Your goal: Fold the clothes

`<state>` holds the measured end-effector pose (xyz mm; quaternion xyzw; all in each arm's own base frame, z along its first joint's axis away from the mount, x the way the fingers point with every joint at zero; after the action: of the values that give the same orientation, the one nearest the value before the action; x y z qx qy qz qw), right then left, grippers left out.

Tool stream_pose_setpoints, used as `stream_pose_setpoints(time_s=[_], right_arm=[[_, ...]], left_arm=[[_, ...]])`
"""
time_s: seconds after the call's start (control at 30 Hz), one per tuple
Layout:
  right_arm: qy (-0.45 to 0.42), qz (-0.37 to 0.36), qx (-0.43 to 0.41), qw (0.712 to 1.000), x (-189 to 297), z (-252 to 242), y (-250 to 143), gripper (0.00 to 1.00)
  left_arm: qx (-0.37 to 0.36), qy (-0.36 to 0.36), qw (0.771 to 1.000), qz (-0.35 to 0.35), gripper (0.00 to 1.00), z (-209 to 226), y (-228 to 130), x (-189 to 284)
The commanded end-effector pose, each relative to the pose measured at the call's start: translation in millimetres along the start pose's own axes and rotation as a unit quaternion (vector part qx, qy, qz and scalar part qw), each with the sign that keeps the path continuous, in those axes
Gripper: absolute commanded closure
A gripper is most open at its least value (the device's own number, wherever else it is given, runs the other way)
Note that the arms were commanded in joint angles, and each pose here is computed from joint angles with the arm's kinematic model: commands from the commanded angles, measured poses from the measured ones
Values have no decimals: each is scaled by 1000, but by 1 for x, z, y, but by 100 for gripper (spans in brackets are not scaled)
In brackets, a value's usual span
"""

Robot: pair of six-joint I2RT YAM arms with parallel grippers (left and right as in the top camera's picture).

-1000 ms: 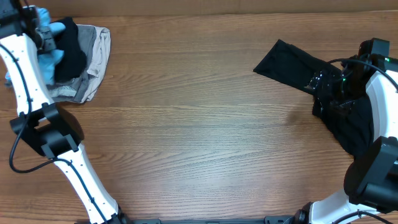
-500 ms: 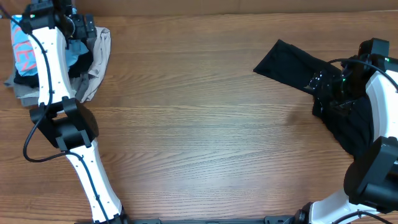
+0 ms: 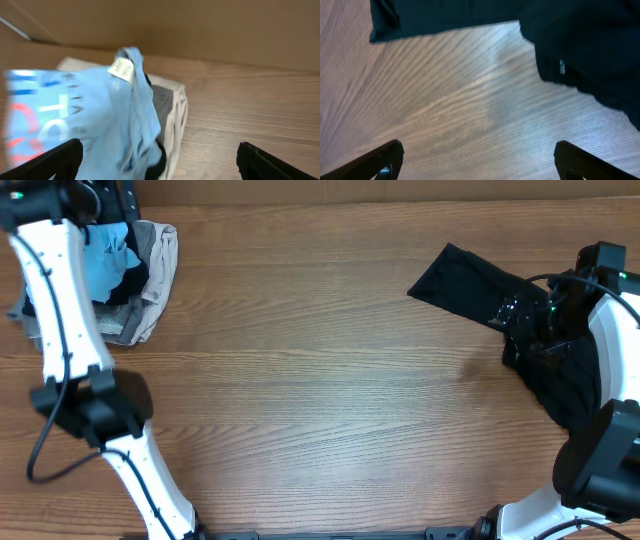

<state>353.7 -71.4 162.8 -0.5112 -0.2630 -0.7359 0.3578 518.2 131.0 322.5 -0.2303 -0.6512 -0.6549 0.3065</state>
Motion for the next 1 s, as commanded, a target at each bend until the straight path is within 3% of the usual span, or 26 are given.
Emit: stream_pose_setpoints(time_s=[0.0,0.27,0.53,0.8,0.97], right_arm=[[26,-50,44,997,41,21,9,0],[50,-143,110,982,138,51,1,0],[66,-242,156,956,224,63,-41,0],[84,-317,187,926,276,61,-94,0],[85,-317,187,926,281,56,-114,0]], left_arm=[[-4,-18,999,-49,0,-10,19,64],[47,-101,993,-32,0,-39,4,125],[59,-106,992,19,0,-42,-16,125],[59,-106,992,20,0,-42,-16,124],[59,-106,992,20,0,-42,-16,124]])
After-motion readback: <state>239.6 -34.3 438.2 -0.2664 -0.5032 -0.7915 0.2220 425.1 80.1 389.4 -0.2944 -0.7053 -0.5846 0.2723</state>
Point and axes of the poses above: each gripper's point midway between its finger pads, its own x axis back along the fingers, its own z axis along the line the jaws close on, y = z × x, the point moved 4 cm from there along x, back along the fingers, and after that the axes turned 4 degrees about -x, right-handed, at the moved point
